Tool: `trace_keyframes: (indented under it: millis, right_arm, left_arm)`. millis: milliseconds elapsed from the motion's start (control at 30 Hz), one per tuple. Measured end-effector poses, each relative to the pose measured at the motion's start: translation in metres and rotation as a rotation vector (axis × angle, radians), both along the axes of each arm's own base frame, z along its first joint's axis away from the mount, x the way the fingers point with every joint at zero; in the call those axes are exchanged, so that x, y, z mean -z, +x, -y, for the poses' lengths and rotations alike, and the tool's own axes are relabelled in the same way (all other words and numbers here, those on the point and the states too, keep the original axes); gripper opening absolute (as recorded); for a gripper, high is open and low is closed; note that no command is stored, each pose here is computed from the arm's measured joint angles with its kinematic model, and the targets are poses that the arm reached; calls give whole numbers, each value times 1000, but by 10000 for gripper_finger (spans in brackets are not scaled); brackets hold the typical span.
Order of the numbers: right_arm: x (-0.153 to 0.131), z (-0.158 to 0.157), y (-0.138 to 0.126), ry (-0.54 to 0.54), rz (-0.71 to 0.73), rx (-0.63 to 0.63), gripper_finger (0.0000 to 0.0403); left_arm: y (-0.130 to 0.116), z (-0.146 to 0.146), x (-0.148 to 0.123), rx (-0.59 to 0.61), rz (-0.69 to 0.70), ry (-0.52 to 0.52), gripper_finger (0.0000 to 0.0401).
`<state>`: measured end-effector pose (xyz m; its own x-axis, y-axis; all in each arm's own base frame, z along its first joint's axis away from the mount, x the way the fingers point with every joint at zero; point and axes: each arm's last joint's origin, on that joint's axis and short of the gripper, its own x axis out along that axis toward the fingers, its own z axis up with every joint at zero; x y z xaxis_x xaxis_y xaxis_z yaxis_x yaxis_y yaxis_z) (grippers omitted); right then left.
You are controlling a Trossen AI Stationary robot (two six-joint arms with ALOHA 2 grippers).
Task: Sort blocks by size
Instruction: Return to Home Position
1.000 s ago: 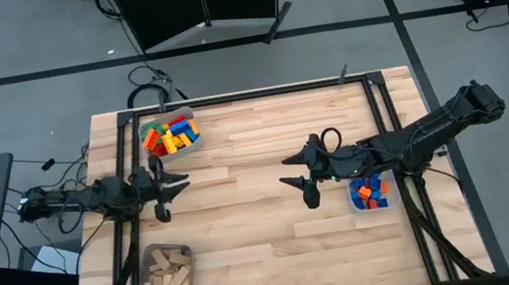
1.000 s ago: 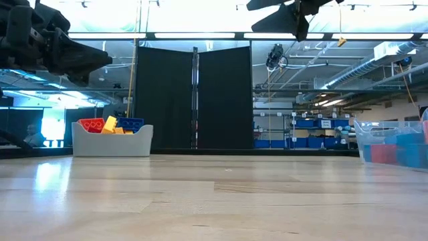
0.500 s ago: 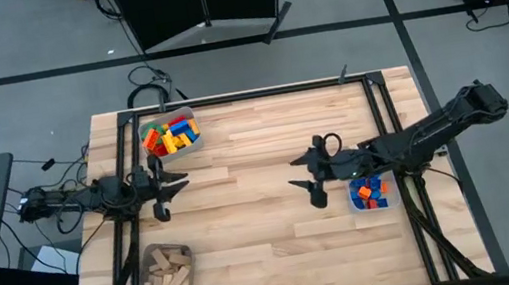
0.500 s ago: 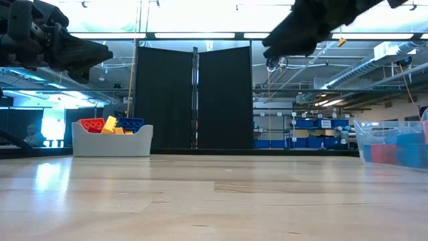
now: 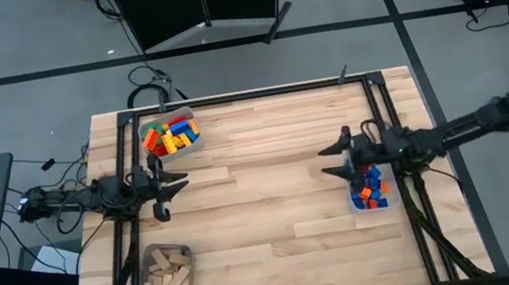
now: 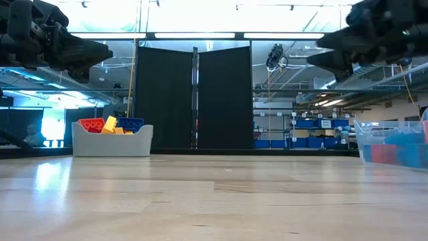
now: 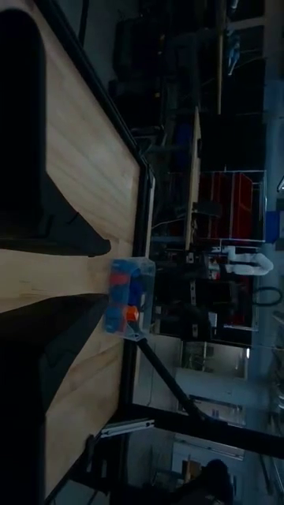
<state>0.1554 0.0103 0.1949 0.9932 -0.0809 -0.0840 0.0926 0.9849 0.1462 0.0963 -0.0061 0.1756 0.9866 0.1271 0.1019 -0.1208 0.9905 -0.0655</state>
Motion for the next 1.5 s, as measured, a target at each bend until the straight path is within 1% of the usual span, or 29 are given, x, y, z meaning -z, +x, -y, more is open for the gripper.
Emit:
trace_keyframes:
  millis: [67, 133, 233, 367, 633, 767, 900, 967, 1067, 1300, 1500]
  right_arm:
    - [5, 7, -11, 20, 38, -56, 258]
    - [6, 12, -18, 30, 79, -85, 257]
    - [11, 18, -27, 27, 112, -61, 254]
    - [15, 23, -35, 57, 98, -12, 252]
    - [18, 22, -47, 97, 76, 37, 252]
    - [19, 19, -53, 115, 75, 17, 250]
    - [23, 14, -58, 144, 44, -12, 250]
    - [25, 11, -61, 135, 37, -21, 250]
    - [23, 9, -61, 88, 53, -41, 250]
    - [24, 2, -61, 22, 33, -122, 250]
    - [23, 1, -62, -6, 39, -84, 251]
  left_arm:
    - [0, 0, 0, 0, 0, 0, 97]
    - [0, 0, 0, 0, 0, 0, 97]
    - [0, 0, 0, 0, 1, 0, 97]
    - [0, 0, 0, 0, 0, 0, 97]
    - [0, 0, 0, 0, 0, 0, 97]
    - [0, 0, 0, 0, 0, 0, 97]
    - [0, 0, 0, 0, 0, 0, 97]
    - [0, 0, 0, 0, 0, 0, 97]
    - [0, 0, 0, 0, 0, 0, 97]
    - [0, 0, 0, 0, 2, -1, 97]
    - [0, 0, 0, 0, 2, -1, 97]
